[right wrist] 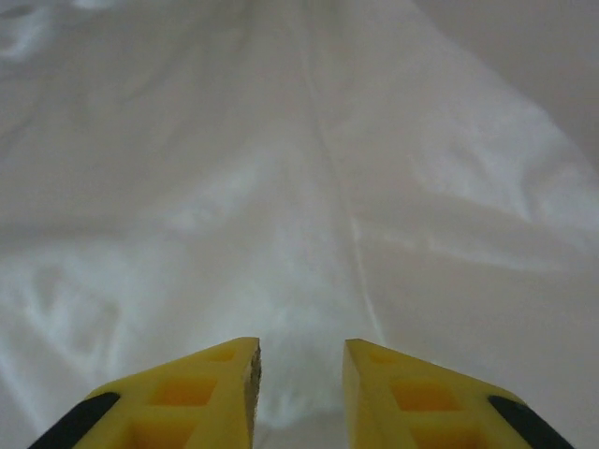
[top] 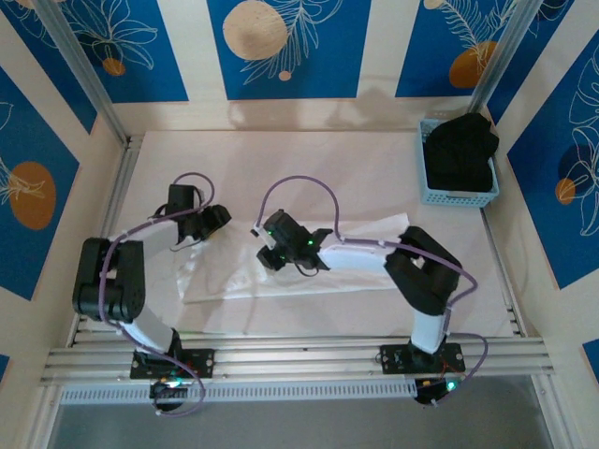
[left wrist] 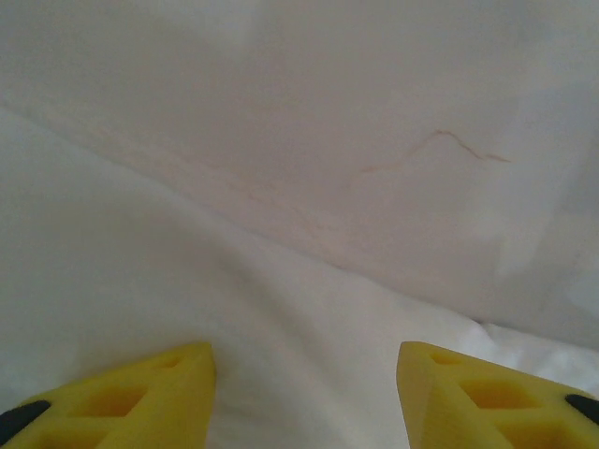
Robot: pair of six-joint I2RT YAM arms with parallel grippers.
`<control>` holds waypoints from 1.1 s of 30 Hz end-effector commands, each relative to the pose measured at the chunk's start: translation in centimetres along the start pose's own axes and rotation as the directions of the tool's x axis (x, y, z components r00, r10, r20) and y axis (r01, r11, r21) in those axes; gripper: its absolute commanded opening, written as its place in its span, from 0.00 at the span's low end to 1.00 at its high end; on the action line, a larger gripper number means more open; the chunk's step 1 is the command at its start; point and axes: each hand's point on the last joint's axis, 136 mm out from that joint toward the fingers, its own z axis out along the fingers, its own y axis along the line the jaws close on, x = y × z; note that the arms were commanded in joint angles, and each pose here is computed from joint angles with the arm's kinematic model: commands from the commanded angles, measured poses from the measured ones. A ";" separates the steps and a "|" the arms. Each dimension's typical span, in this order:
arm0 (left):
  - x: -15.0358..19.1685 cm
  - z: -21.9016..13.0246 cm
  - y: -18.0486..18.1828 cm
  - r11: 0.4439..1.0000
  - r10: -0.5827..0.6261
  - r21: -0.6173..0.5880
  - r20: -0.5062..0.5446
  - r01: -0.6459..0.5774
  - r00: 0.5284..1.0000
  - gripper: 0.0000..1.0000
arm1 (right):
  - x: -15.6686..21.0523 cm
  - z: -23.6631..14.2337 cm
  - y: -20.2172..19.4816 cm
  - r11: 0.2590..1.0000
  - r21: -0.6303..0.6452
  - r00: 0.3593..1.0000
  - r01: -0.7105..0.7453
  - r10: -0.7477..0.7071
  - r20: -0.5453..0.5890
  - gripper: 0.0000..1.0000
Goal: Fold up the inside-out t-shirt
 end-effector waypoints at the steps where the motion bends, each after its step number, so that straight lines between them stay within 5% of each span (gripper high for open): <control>1: -3.1 0.5 -0.3 0.999 0.048 -0.027 0.113 -0.045 0.992 0.53 | 1.9 1.9 -0.5 0.990 0.004 0.986 -0.142 0.142 -0.091 0.25; 11: -5.2 0.1 1.8 0.979 0.157 -0.157 0.155 -0.133 0.975 0.57 | 7.9 1.8 -1.7 0.983 0.088 0.943 -0.161 0.180 -0.281 0.24; 16: -4.9 -3.4 2.6 0.961 0.193 -0.236 0.195 -0.145 0.962 0.62 | 5.0 -0.9 -0.9 0.983 0.047 0.965 -0.178 0.184 -0.189 0.42; 23: -0.7 -5.4 6.8 0.935 0.183 -0.328 0.128 -0.133 0.975 0.86 | 1.5 -3.7 0.4 0.985 -0.050 0.986 -0.166 0.164 -0.043 0.75; 33: 3.5 -3.8 7.4 0.945 0.188 -0.264 -0.046 -0.193 0.981 0.96 | 1.7 -3.9 0.0 0.982 -0.060 0.984 -0.177 0.176 -0.019 0.77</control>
